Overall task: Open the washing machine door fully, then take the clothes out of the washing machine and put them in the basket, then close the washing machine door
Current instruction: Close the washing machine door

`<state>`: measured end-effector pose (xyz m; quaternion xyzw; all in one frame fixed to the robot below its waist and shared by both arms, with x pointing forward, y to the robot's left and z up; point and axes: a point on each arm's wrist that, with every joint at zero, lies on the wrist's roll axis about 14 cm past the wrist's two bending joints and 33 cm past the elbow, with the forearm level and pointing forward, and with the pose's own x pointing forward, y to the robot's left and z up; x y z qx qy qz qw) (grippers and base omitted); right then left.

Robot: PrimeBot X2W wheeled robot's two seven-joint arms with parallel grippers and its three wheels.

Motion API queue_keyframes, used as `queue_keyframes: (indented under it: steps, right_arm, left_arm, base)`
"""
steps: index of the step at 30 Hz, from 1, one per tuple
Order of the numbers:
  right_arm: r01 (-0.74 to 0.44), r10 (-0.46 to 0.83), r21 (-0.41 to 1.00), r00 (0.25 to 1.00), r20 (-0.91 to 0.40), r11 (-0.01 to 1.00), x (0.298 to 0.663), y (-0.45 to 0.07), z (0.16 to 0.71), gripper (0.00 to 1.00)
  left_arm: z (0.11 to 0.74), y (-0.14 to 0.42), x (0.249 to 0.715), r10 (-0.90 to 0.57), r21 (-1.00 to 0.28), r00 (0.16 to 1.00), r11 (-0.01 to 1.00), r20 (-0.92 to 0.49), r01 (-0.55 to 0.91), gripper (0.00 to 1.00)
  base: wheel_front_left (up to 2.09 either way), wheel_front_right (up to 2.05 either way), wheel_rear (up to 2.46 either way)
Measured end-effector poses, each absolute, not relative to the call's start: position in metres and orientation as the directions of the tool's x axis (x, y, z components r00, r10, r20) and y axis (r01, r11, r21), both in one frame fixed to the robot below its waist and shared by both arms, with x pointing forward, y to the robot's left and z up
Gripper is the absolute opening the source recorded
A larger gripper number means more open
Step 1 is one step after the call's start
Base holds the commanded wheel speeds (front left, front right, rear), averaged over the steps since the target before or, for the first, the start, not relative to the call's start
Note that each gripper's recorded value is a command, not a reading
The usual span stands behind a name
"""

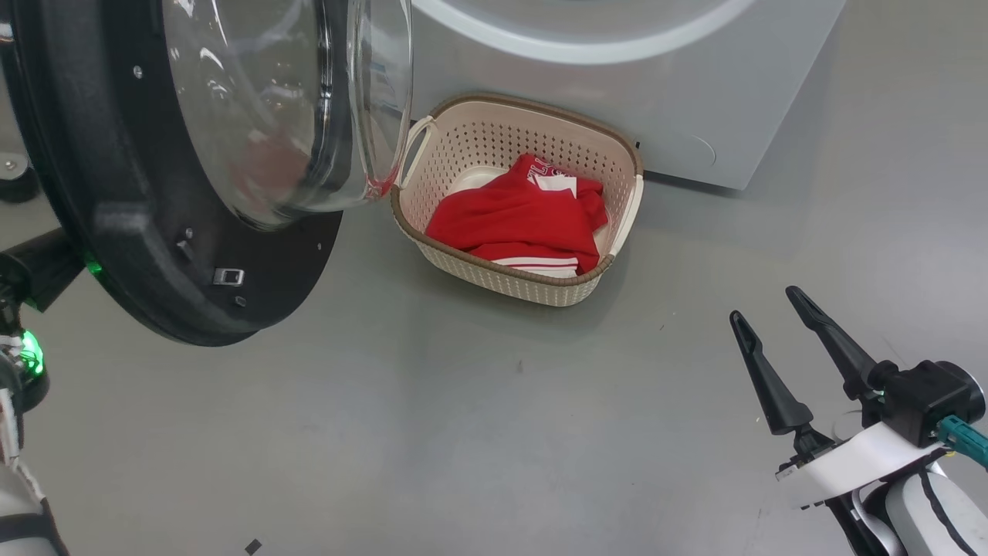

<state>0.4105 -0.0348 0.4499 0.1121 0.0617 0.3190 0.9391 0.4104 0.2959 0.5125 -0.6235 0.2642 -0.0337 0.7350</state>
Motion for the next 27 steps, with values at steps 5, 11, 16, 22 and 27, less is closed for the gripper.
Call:
queue_keyframes:
  steps: [5,11,16,22,27]
  right_arm:
    - [-0.584,0.610,0.249,0.791,-0.040,0.773,0.407,-0.034,0.453,1.00]
    - [-0.581,0.606,0.254,0.795,-0.027,0.773,0.404,-0.031,0.459,1.00]
    - [-0.579,0.603,0.251,0.798,-0.023,0.776,0.404,-0.032,0.461,1.00]
    - [-0.576,0.600,0.253,0.800,-0.023,0.777,0.404,-0.033,0.460,1.00]
    - [-0.570,0.595,0.258,0.804,-0.022,0.780,0.404,-0.033,0.460,1.00]
  left_arm:
    - [0.514,0.276,0.406,-0.439,-0.939,0.834,0.239,-0.333,-0.249,0.00]
    - [0.519,0.260,0.401,-0.484,-0.941,0.819,0.279,-0.309,-0.190,0.00]
    - [0.529,0.239,0.401,-0.541,-0.957,0.804,0.264,-0.247,-0.117,0.00]
    - [0.532,0.234,0.402,-0.548,-0.960,0.804,0.264,-0.231,-0.096,0.00]
    - [0.532,0.231,0.402,-0.547,-0.959,0.806,0.271,-0.226,-0.085,0.00]
  base:
    - [0.00,0.00,0.00]
    - [0.00,0.00,0.00]
    - [0.00,0.00,0.00]
    - [0.00,0.00,0.00]
    - [0.00,0.00,0.00]
